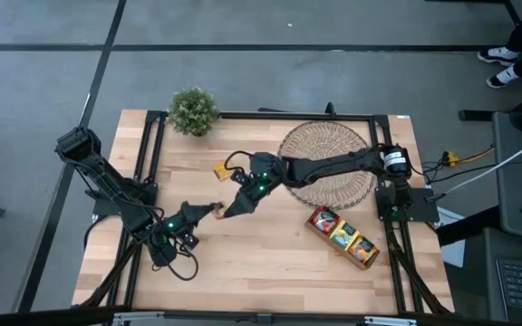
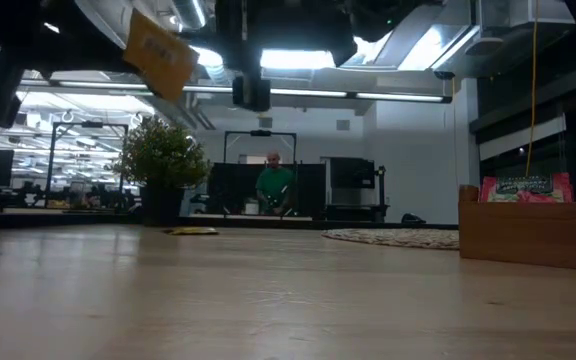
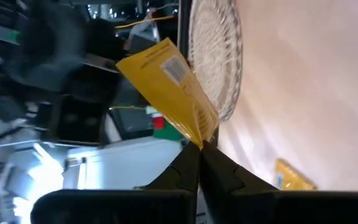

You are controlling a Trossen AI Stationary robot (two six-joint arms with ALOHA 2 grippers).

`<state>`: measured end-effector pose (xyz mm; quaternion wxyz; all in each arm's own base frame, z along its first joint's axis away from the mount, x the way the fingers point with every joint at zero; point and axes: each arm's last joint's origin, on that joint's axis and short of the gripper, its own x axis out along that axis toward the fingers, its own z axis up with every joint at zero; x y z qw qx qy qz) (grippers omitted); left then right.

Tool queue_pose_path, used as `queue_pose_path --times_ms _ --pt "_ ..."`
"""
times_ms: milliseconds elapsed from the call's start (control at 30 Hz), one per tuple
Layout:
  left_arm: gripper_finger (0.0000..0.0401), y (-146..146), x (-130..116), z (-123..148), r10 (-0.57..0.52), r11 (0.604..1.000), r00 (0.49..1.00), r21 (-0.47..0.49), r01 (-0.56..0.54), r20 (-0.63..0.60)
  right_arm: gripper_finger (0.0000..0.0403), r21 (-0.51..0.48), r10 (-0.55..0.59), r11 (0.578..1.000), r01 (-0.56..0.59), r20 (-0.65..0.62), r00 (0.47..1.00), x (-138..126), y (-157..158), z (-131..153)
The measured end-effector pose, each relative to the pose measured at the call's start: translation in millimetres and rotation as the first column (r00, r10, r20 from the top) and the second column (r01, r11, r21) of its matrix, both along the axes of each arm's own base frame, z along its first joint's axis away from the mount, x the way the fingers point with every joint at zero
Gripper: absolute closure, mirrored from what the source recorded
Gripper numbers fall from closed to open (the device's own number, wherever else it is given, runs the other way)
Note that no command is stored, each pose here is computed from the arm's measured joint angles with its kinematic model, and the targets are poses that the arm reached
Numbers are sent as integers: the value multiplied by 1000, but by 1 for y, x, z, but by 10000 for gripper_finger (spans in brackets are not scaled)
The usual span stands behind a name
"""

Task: Pick & Place Tea
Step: Put the top orange tea bag into the right slot of the wooden organizer

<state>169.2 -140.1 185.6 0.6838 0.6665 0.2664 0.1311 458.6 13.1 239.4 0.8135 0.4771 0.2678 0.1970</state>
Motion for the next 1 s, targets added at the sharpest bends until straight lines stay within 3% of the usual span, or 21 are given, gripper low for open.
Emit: queue_pose_path --times_ms 333,567,1000 --pt "398 2 -1 3 57 978 998 204 -49 -32 263 -32 -43 999 40 -95 995 -4 -25 -10" --pt "398 3 -2 4 89 957 995 280 -74 -40 263 -9 -59 998 58 -133 989 -5 -35 -12" --pt "398 1 3 9 104 965 995 240 -103 10 264 13 -54 998 55 -108 993 -4 -36 -9"
